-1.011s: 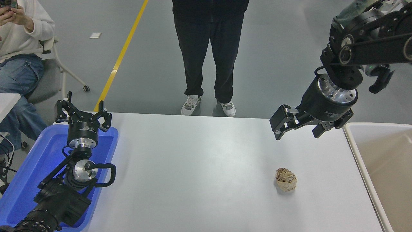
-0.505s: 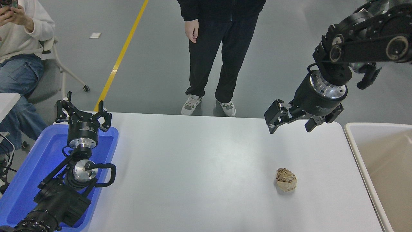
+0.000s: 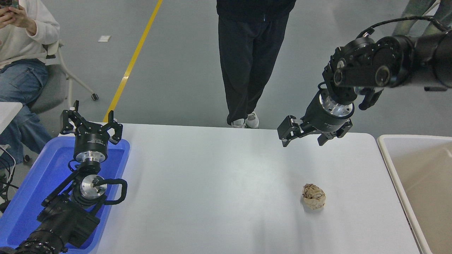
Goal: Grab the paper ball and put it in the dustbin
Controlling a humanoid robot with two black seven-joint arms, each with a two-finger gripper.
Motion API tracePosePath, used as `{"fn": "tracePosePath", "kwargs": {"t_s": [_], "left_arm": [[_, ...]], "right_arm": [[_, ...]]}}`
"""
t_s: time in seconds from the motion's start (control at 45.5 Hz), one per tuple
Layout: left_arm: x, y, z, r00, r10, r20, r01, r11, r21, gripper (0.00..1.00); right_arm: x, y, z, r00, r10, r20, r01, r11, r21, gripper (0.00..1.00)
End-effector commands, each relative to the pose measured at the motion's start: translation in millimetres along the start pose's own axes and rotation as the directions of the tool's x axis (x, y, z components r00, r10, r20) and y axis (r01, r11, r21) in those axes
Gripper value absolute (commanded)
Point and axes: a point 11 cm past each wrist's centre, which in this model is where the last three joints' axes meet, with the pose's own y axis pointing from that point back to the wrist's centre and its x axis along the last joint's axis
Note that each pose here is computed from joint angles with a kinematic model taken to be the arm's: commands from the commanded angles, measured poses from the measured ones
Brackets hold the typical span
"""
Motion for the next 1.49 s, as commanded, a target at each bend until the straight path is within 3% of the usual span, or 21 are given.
{"fn": "tracePosePath", "kwargs": {"t_s": [0.0,0.154,0.615,1.473], "left_arm": [[0,0,0,1.000,0.000,0.000,0.000,1.000,0.000,0.99],[0,0,0,1.000,0.000,0.000,0.000,1.000,0.000,0.99],[0,0,0,1.000,0.000,0.000,0.000,1.000,0.000,0.99],[0,0,0,1.000,0.000,0.000,0.000,1.000,0.000,0.99]], "right_arm": [[-7,-52,18,1.000,0.009,-0.008,-0.009,1.000,-0.021,1.00],[-29,-96,27,0.993,-0.012,-0.120,0.003,0.997,-0.081,1.00],[-73,-154,46,0.994,-0.038,-0.103,0.030,0.997,-0.074,1.00],[-85,-172,71,0.995,0.006,-0.101,-0.015,0.996,-0.089,1.00]]}}
